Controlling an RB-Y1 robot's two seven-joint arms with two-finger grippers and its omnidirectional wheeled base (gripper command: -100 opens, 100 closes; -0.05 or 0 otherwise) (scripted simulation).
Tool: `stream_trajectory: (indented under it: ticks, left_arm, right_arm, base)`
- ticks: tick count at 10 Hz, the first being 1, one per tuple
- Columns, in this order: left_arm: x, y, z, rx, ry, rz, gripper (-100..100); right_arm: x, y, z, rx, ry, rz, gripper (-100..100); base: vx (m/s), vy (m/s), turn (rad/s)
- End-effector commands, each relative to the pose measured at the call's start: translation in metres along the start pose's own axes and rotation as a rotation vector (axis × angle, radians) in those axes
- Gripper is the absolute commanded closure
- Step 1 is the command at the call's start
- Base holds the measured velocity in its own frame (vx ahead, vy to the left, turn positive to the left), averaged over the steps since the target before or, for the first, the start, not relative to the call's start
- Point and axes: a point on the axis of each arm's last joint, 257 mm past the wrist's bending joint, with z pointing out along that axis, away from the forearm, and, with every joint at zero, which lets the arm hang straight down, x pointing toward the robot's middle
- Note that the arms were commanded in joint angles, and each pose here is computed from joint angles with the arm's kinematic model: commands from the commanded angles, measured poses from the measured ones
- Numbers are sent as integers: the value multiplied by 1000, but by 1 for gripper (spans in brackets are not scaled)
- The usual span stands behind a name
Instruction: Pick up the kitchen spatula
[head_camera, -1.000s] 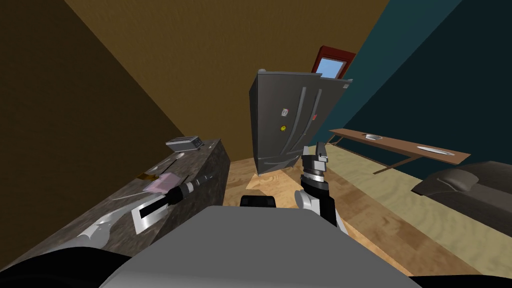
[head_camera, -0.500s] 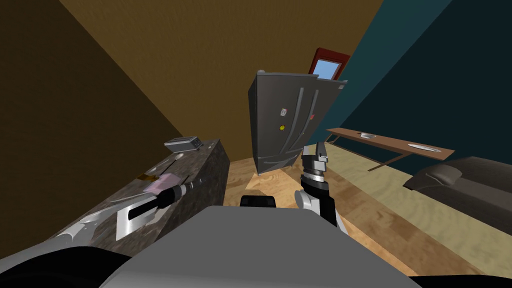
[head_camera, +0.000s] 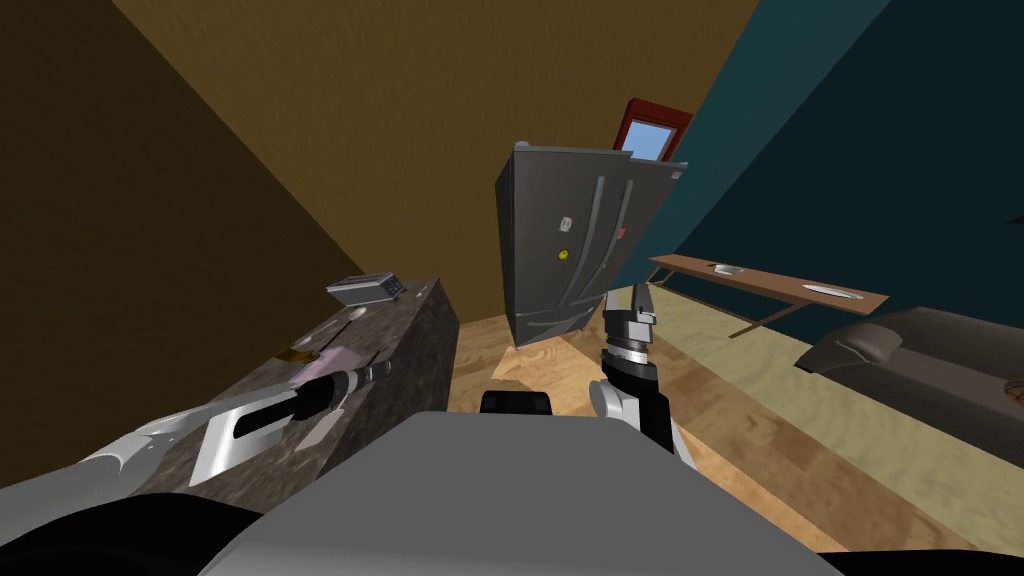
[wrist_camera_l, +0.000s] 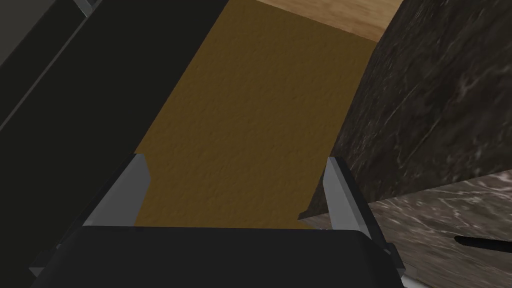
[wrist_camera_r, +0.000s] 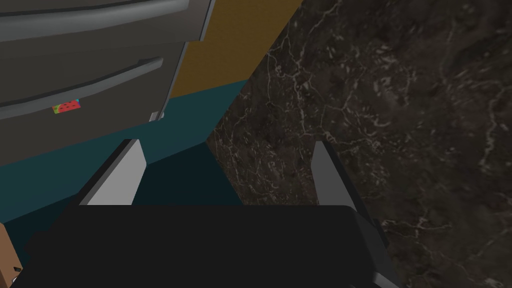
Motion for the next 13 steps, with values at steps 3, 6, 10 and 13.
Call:
stream_trajectory:
  ticks: [3,6,10,13]
  left_arm:
    - [-1,31,-20,-98,55,53,-100]
    - [2,69,-43,-206,116,96,-100]
    - [17,111,-75,-329,198,126,-100]
    - [39,133,-95,-389,255,121,-100]
  right_arm:
    - [0,0,0,0,0,0,0]
    - [0,0,0,0,0,0,0]
    - [0,0,0,0,0,0,0]
    - [0,0,0,0,0,0,0]
  base:
    - [-26,35,-30]
    - [-12,48,-46]
    - [13,41,-42]
    - [26,21,-29]
